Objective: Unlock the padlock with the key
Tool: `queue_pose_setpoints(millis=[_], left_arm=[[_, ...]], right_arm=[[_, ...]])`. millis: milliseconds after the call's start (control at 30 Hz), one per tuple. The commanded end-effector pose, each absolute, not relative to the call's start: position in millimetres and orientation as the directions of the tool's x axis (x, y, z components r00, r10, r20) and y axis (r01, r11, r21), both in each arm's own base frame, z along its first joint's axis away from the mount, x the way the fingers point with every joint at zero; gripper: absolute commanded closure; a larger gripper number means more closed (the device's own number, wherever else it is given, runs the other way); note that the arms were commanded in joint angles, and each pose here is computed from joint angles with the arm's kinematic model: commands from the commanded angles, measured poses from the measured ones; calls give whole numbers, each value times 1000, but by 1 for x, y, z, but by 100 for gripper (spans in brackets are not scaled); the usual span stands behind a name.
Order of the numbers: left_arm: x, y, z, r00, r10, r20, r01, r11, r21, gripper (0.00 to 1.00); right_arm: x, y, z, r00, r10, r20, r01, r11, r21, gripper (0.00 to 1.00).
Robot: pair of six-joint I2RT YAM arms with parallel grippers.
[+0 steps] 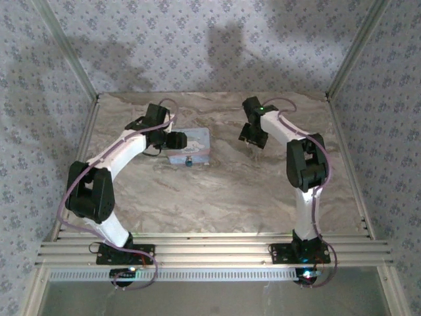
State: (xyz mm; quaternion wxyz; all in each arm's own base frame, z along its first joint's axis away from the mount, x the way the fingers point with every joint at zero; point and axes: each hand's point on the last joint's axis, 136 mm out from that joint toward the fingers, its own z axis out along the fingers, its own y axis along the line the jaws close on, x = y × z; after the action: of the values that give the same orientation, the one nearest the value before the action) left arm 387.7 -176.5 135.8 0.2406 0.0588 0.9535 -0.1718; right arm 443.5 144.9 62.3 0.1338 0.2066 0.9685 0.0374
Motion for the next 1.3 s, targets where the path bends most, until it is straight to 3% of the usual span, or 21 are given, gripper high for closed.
queue_pose_setpoints(millis=[0, 367, 833, 1267], left_arm=[[374, -174, 149, -863, 64, -501, 236, 929, -286, 32], [350, -168, 136, -867, 114, -484, 276, 920, -278, 32], [351, -177, 137, -865, 100, -491, 289, 901, -325, 31], [347, -174, 141, -866, 95, -492, 281, 905, -320, 31]], right_arm=[[456, 136, 61, -794, 527, -303, 523, 846, 101, 39], [468, 138, 36, -772, 573, -274, 580, 812, 64, 43], [468, 135, 14, -761, 611, -219, 616, 786, 53, 52], [447, 140, 6, -830, 538, -149, 533, 843, 79, 92]])
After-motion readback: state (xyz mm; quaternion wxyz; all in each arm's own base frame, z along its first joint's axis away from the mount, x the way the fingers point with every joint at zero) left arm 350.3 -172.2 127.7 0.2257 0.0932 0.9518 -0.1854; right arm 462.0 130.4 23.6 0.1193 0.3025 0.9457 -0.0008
